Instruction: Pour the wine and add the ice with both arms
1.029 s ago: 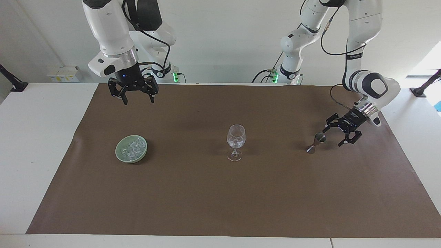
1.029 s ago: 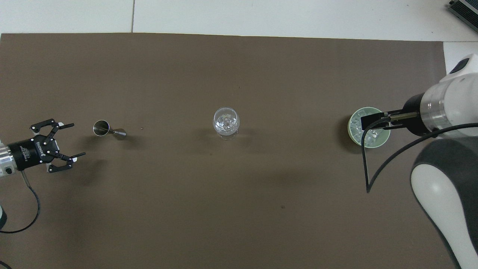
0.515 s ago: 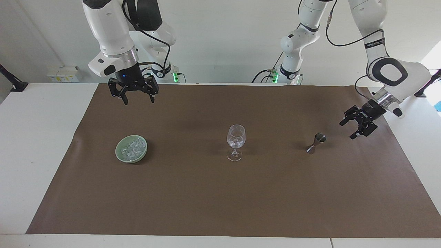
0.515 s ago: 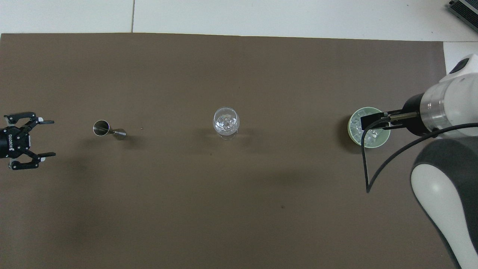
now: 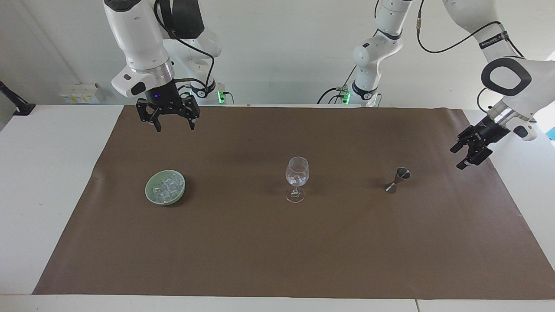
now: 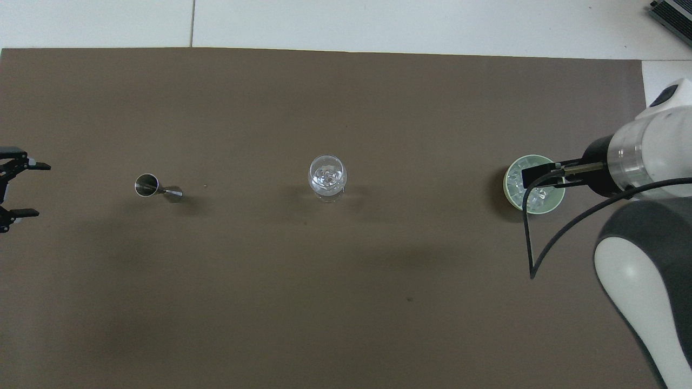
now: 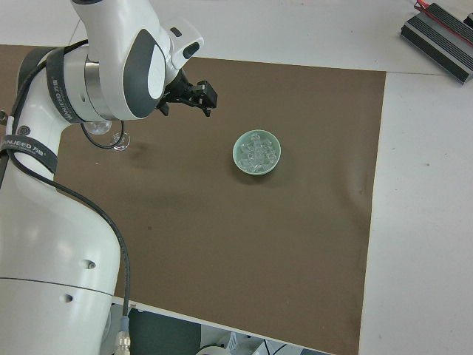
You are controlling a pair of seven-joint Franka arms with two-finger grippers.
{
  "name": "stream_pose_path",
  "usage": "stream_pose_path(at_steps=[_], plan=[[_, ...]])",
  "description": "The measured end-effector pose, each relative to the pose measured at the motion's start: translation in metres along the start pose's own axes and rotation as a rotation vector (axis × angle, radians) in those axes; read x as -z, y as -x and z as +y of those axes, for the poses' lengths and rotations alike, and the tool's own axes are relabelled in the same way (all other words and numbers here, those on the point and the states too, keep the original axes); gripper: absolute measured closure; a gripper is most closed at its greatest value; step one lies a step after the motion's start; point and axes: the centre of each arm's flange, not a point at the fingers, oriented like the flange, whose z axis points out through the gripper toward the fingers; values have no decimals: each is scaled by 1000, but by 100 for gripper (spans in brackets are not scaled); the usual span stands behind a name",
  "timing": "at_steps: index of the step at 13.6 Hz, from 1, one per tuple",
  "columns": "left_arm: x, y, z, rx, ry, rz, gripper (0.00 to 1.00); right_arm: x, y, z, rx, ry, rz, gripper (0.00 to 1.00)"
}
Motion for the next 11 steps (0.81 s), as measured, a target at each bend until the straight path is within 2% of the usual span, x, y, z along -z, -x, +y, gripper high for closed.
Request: stream_pose_path(at_steps=[4,8,11], plan=[[26,21,17,-172,-38,21,0,0,0,0,0,0,0,0],[57,32,20,-393,-128,57,0,0,0,0,0,0,0,0],[70,50,37,-524,-181,56,0,0,0,0,0,0,0,0]])
